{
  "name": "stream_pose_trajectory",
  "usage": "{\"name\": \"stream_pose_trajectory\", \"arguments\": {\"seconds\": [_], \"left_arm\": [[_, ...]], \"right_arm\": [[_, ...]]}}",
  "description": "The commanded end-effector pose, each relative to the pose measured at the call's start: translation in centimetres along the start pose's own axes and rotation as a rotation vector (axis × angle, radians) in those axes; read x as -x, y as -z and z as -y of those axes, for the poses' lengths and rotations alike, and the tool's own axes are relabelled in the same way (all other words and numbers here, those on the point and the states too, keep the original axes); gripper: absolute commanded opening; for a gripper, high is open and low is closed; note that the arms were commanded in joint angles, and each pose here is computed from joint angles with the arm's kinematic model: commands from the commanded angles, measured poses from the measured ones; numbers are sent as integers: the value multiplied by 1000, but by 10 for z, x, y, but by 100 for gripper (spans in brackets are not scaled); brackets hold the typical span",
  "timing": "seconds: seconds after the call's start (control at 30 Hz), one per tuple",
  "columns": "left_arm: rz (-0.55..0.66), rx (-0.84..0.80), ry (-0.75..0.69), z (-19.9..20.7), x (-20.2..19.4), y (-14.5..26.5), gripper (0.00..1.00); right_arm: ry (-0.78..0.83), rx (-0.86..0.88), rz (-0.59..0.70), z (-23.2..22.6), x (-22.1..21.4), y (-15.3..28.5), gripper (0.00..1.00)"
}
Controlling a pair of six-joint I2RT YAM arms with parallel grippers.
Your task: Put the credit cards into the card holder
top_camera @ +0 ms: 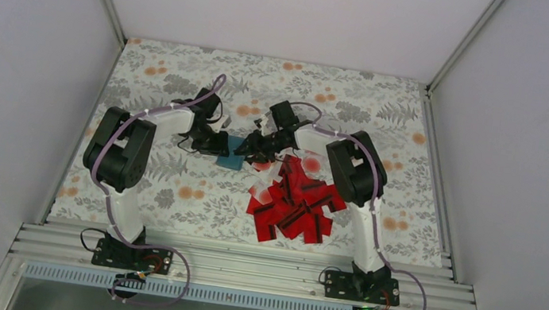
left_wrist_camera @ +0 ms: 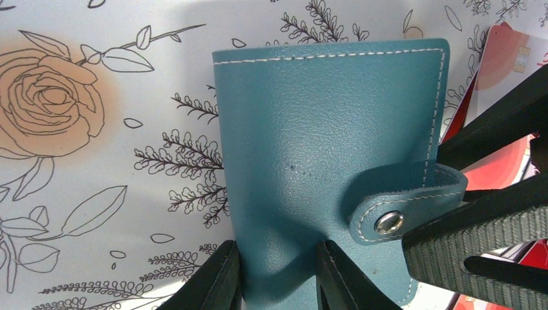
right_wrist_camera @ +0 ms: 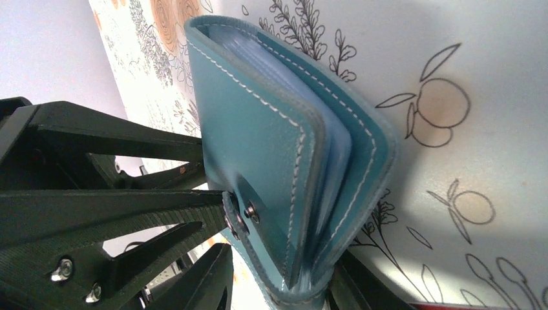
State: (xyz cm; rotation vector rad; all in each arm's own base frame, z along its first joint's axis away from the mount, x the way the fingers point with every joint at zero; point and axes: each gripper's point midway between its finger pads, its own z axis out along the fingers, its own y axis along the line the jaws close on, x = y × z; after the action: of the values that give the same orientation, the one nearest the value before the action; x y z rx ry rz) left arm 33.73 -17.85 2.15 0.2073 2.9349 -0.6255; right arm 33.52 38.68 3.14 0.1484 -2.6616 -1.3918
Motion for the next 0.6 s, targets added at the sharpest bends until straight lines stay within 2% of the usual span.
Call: {"name": "stream_pose_trajectory", "arguments": {"seconds": [0.0, 0.27, 0.57], "left_arm": [[-104, -10, -26, 7, -26, -26, 28], [-106, -9, -35, 9, -27, -26, 28], [-106, -6, -45, 9, -28, -27, 28]], "right_arm": [[89, 38, -7, -21, 4, -17, 35], [36, 1, -12, -6, 5, -24, 32], [-16, -4, -41, -2, 6, -30, 34]]}}
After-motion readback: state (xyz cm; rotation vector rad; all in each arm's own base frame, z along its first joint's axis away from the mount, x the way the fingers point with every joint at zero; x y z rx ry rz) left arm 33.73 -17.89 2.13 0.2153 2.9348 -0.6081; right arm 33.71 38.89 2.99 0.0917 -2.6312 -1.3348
